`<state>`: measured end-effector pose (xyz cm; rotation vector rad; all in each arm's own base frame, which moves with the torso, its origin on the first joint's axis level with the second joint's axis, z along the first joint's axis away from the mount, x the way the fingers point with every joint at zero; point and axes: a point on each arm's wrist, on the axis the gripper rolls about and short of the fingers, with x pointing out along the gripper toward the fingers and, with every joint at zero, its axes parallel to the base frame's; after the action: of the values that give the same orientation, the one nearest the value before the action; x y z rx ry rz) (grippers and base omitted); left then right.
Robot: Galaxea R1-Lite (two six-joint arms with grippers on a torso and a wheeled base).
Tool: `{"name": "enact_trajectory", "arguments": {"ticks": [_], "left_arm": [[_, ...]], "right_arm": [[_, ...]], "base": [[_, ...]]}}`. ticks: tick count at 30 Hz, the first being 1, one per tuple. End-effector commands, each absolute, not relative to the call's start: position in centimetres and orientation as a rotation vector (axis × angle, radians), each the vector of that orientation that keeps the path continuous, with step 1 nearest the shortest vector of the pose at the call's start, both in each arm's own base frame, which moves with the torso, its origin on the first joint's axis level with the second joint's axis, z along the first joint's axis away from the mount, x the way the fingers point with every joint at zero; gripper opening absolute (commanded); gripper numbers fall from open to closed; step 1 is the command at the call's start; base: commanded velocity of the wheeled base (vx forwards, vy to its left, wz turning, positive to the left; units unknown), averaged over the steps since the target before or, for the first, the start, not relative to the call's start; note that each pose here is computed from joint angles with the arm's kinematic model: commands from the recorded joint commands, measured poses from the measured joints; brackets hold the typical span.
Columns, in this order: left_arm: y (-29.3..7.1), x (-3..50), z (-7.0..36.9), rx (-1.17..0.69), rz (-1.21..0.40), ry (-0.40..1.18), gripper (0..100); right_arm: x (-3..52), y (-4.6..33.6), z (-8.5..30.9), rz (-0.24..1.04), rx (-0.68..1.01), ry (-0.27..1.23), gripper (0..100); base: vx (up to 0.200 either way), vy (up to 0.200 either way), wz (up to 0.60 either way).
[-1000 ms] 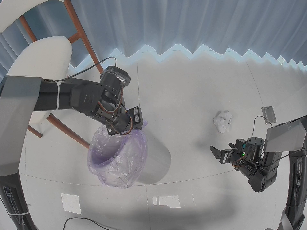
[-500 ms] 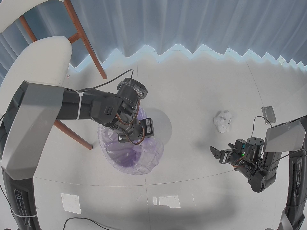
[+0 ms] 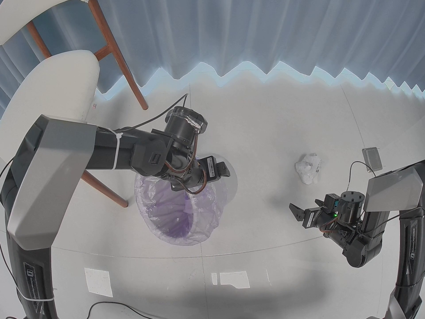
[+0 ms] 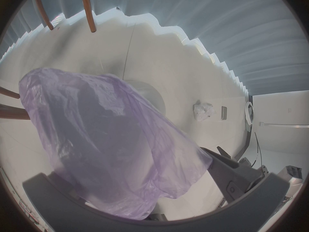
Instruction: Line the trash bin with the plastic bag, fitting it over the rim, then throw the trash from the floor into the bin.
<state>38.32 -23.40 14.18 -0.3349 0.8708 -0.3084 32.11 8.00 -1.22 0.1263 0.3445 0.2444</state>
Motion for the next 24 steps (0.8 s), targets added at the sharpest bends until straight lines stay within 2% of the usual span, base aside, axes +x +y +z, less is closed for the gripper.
{"name": "enact_trajectory", "arguments": {"ticks": [1,14,24], "left_arm": [[-23.5,38.6,13.9,-0.337,-0.309,0.857,100],[-25.9,39.8,17.2,-0.419,-0.408,0.673,100],[-27.0,39.7,18.3,-0.485,-0.432,0.646,100]], "right_arm": [[32.1,8.2,-1.1,0.250,0.126,0.337,100],[32.1,8.2,-1.2,0.250,0.126,0.337,100],[32.1,8.2,-1.2,0.251,0.126,0.335,100]], "base": [[0.000,0.000,0.00],[0.000,0.000,0.00],[0.000,0.000,0.00]]}}
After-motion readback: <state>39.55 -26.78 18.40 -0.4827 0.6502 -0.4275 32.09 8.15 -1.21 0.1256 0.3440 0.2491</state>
